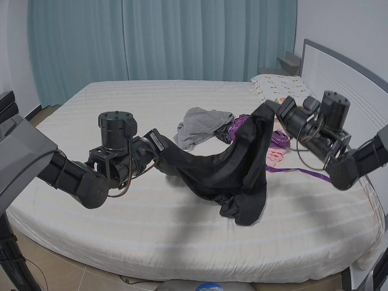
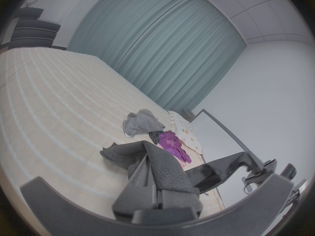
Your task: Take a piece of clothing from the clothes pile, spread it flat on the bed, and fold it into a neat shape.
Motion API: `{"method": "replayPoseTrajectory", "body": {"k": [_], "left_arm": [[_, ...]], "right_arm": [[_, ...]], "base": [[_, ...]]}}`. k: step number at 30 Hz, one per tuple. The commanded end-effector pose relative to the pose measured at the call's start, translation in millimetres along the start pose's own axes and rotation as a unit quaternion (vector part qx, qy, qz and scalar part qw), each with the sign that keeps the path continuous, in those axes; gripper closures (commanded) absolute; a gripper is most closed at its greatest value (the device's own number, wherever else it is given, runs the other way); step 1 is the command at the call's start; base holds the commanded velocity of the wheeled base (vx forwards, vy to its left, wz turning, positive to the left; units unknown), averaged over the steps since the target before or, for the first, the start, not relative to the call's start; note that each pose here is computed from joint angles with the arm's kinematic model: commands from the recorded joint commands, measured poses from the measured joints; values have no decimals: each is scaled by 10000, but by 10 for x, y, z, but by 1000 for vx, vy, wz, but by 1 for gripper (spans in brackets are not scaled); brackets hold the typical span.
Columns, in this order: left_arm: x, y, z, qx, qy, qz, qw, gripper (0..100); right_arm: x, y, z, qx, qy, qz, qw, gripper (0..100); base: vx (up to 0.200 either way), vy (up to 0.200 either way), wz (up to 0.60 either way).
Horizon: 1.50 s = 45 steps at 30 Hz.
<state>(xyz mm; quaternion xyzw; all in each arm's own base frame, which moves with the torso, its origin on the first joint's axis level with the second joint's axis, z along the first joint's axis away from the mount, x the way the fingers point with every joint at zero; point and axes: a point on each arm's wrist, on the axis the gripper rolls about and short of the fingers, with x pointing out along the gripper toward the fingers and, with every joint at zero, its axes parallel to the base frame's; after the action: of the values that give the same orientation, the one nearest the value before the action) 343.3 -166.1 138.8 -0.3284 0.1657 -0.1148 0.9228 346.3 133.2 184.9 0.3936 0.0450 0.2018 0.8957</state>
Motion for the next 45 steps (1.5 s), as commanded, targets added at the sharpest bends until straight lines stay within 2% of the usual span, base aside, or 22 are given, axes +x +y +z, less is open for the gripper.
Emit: {"method": "replayPoseTrajectory", "body": {"k": [1, 6, 11, 16, 23, 33, 41, 45], "left_arm": [[-171, 289, -517, -45, 613, 311, 9976, 100], [-158, 435, -657, -138, 801, 534, 9953, 100], [-240, 521, -736, -473, 859, 624, 9932, 100], [-342, 605, -786, -498, 827, 613, 9934, 100], [-397, 627, -768, -626, 790, 621, 9930, 100], [-341, 680, -682, -673, 621, 671, 9935, 100], [-382, 642, -626, -902, 542, 610, 9926, 100], [-429, 587, -552, -920, 457, 523, 9933, 100]], "right_arm": [[-417, -513, -820, 164, 980, -670, 9928, 100], [-522, -635, -903, 178, 1032, -809, 9912, 100], [-592, -632, -884, 177, 1030, -852, 9909, 100], [-630, -608, -819, 191, 931, -860, 9917, 100], [-702, -525, -772, 196, 898, -767, 9928, 100], [-782, -413, -621, 198, 694, -601, 9956, 100], [-749, -483, -694, 199, 803, -709, 9940, 100], [-731, -512, -708, 199, 812, -753, 9937, 100]], "base": [[0, 0, 0], [0, 0, 0], [0, 0, 0], [-80, 0, 0], [-200, 0, 0], [0, 0, 0], [0, 0, 0], [0, 200, 0]]}}
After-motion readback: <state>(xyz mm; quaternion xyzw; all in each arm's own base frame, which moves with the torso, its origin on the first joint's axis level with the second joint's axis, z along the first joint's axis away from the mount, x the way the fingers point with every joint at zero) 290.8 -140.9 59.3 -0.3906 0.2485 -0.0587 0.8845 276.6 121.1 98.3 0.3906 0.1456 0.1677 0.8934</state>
